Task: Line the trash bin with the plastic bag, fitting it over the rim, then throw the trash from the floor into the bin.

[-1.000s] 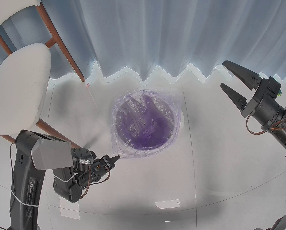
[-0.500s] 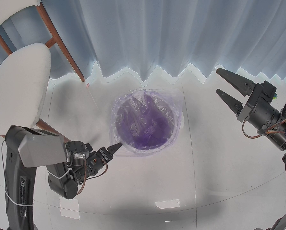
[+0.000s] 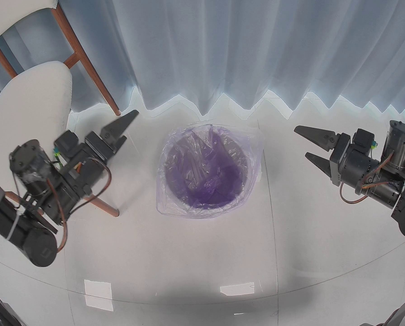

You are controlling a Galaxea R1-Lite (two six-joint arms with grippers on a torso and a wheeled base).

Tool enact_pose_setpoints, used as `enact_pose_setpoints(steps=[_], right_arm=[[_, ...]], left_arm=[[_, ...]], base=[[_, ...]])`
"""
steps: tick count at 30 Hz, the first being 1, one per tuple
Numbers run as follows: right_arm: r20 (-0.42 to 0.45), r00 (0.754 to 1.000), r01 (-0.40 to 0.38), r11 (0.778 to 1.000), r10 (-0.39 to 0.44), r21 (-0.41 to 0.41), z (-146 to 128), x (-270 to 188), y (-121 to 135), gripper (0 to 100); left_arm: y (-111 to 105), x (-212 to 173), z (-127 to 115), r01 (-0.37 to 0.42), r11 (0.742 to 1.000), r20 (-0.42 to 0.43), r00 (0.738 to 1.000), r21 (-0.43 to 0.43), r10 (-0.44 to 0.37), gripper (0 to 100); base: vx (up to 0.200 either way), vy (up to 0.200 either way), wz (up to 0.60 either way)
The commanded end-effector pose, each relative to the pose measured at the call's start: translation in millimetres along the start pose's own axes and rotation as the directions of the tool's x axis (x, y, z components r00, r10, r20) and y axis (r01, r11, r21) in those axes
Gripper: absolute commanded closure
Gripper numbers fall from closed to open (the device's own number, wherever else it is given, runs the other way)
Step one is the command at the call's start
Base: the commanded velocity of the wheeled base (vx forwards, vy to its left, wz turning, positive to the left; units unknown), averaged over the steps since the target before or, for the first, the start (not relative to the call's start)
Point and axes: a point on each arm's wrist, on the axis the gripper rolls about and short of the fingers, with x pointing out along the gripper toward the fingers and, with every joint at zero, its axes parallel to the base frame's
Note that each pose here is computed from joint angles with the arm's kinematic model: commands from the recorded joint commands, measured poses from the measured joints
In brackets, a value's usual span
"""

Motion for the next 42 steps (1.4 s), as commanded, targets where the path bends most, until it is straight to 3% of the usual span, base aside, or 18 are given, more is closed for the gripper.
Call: enact_pose_setpoints(steps=[1, 3, 6, 8, 11, 12, 13, 15, 19, 21, 24, 27, 32, 42], right_arm=[[-0.050, 0.979, 0.192, 0.980, -0.195, -0.059, 12, 47, -60, 0], [-0.064, 0.960, 0.264, 0.957, -0.273, -0.118, 11, 63, -81, 0], [-0.015, 0.919, 0.383, 0.902, -0.394, -0.200, 10, 83, -100, 0], [0.012, 0.909, 0.410, 0.887, -0.417, -0.215, 14, 92, -102, 0], [-0.045, 0.885, 0.444, 0.869, -0.464, -0.220, 14, 103, -108, 0], [-0.049, 0.883, 0.446, 0.867, -0.467, -0.220, 14, 104, -108, 0], [-0.108, 0.851, 0.480, 0.845, -0.514, -0.236, 10, 113, -115, 0], [-0.135, 0.828, 0.502, 0.827, -0.544, -0.254, 7, 123, -124, 0], [-0.125, 0.813, 0.523, 0.807, -0.569, -0.274, 1, 139, -138, 0], [-0.124, 0.781, 0.558, 0.772, -0.613, -0.304, -12, 155, -161, 0], [-0.155, 0.764, 0.543, 0.754, -0.627, -0.370, -30, 165, -175, 0], [-0.173, 0.767, 0.512, 0.751, -0.618, -0.416, -46, 173, -180, 0], [-0.184, 0.799, 0.439, 0.764, -0.573, -0.474, -73, 192, -179, 0], [-0.188, 0.839, 0.364, 0.783, -0.511, -0.505, -100, 229, -176, 0]], left_arm=[[-66, -44, 45, 0.200, 0.975, 0.101, 0.973, 0.095, -0.209, 0], [-74, -53, 55, 0.232, 0.963, 0.108, 0.963, 0.140, -0.247, 0], [-81, -69, 72, 0.289, 0.936, 0.078, 0.948, 0.202, -0.309, 0], [-86, -80, 83, 0.312, 0.918, 0.062, 0.940, 0.245, -0.336, 0], [-88, -88, 90, 0.327, 0.904, 0.042, 0.935, 0.276, -0.351, 0], [-88, -88, 90, 0.327, 0.904, 0.041, 0.935, 0.276, -0.351, 0], [-88, -89, 91, 0.329, 0.902, 0.039, 0.935, 0.280, -0.353, 0], [-89, -90, 91, 0.330, 0.901, 0.038, 0.934, 0.281, -0.354, 0], [-88, -90, 91, 0.329, 0.901, 0.037, 0.935, 0.281, -0.353, 0], [-88, -90, 91, 0.328, 0.902, 0.036, 0.936, 0.280, -0.351, 0], [-86, -92, 90, 0.314, 0.907, 0.042, 0.940, 0.280, -0.338, 0], [-78, -101, 93, 0.265, 0.917, 0.055, 0.954, 0.299, -0.294, 0], [-79, -116, 99, 0.242, 0.918, 0.003, 0.967, 0.316, -0.256, 0], [-89, -127, 101, 0.248, 0.914, -0.031, 0.967, 0.320, -0.252, 0]], base=[[0.000, 0.000, 0.00], [0.000, 0.000, 0.00], [0.000, -0.133, 0.00], [0.000, -0.200, 0.00], [0.000, -0.200, 0.00], [0.000, -0.200, 0.00], [0.000, -0.200, 0.00], [0.000, -0.200, 0.00], [0.000, -0.200, 0.00], [0.000, -0.200, 0.00], [0.000, -0.200, 0.00], [0.000, -0.067, 0.00], [0.160, 0.000, 0.00], [0.200, 0.000, 0.00]])
